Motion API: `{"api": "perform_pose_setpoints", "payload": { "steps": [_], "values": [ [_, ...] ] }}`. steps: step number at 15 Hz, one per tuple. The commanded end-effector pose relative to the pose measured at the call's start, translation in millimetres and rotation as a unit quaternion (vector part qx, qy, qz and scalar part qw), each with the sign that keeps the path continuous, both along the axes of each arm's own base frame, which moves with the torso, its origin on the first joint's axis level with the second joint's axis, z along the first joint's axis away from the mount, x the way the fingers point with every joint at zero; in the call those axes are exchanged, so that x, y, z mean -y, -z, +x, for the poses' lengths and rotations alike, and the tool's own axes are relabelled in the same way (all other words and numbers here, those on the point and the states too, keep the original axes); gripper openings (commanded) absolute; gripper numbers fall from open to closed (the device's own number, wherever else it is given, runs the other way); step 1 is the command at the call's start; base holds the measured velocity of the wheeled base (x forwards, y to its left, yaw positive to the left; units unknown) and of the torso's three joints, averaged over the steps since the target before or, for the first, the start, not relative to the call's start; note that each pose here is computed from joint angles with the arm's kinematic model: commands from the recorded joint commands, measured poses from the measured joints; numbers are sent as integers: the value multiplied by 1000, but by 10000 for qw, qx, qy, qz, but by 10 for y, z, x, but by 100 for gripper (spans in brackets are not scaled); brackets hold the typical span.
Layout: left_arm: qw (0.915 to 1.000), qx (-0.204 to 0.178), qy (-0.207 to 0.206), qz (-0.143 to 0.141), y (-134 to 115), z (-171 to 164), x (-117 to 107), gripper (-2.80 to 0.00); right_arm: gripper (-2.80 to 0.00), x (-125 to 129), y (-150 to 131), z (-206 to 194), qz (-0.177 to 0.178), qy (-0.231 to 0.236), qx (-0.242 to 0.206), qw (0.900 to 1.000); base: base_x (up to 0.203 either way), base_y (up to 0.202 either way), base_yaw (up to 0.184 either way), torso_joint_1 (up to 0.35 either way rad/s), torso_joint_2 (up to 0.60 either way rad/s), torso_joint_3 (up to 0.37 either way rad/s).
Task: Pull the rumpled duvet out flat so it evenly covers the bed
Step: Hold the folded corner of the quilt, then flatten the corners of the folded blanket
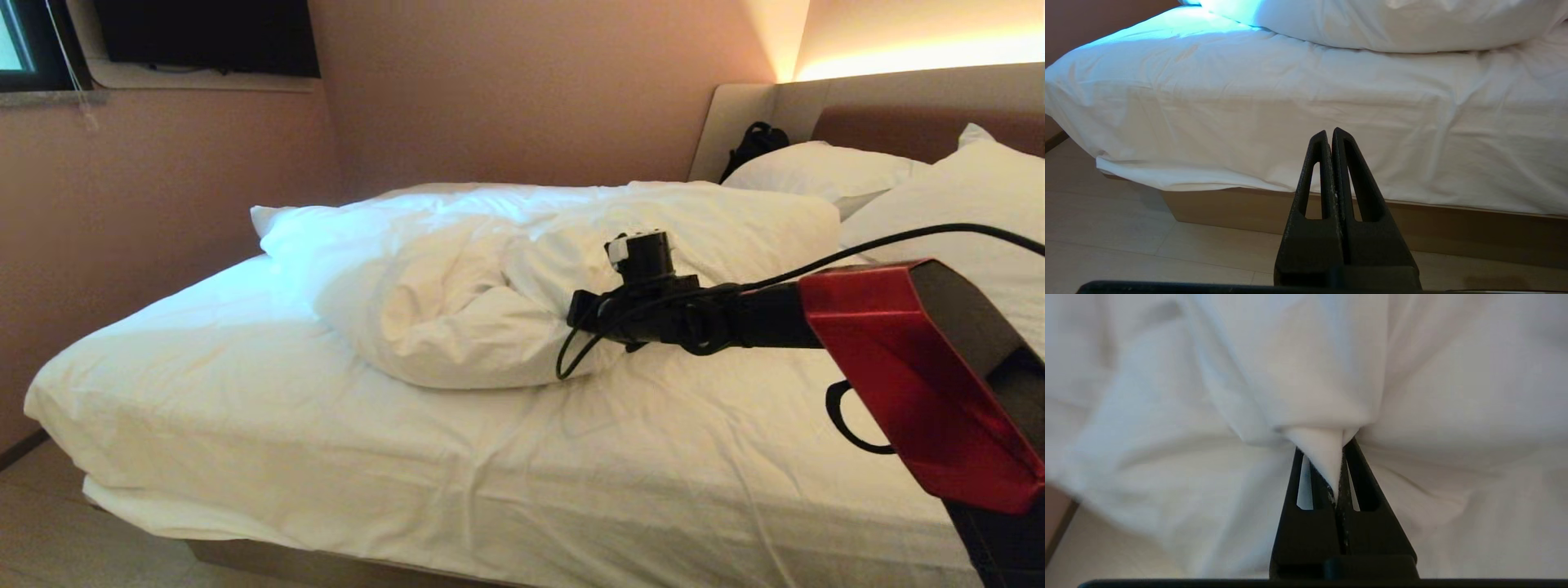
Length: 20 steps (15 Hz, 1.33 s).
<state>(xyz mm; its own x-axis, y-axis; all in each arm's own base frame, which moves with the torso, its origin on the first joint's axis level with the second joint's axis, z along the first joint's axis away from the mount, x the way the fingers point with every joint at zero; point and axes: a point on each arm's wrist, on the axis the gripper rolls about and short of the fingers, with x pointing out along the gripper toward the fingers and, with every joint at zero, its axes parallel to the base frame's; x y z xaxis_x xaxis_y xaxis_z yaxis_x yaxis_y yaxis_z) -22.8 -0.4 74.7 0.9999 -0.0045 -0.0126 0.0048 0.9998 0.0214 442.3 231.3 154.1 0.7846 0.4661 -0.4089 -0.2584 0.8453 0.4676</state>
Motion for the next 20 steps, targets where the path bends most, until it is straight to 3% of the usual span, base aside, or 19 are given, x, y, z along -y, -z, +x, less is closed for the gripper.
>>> {"api": "perform_pose_setpoints", "payload": {
  "steps": [1, 4, 7, 12, 13, 18, 20],
  "values": [
    [10000, 1, -8, 0, 0, 0, 0, -280, -280, 96, -367, -189, 27, -19, 47, 10000, 0, 0, 0, 0, 0, 0],
    [10000, 1, -1, 0, 0, 0, 0, -280, -280, 202, -512, -389, -476, -110, -544, 9973, 0, 0, 0, 0, 0, 0],
    [10000, 1, -7, 0, 0, 0, 0, -280, -280, 330, -529, -625, -1289, -348, -1347, 9818, 0, 0, 0, 0, 0, 0],
    [10000, 1, -3, 0, 0, 0, 0, -280, -280, 305, -284, -632, -1939, -602, -1738, 9636, 0, 0, 0, 0, 0, 0],
    [10000, 1, 0, 0, 0, 0, 0, -280, -280, 276, -182, -649, -2231, -726, -1858, 9542, 0, 0, 0, 0, 0, 0],
    [10000, 1, 0, 0, 0, 0, 0, -280, -280, 111, 143, -619, -2434, -966, -2093, 9421, 0, 0, 0, 0, 0, 0],
    [10000, 1, -7, 0, 0, 0, 0, -280, -280, 56, 273, -515, -2358, -908, -1935, 9480, 0, 0, 0, 0, 0, 0]
  ]
}}
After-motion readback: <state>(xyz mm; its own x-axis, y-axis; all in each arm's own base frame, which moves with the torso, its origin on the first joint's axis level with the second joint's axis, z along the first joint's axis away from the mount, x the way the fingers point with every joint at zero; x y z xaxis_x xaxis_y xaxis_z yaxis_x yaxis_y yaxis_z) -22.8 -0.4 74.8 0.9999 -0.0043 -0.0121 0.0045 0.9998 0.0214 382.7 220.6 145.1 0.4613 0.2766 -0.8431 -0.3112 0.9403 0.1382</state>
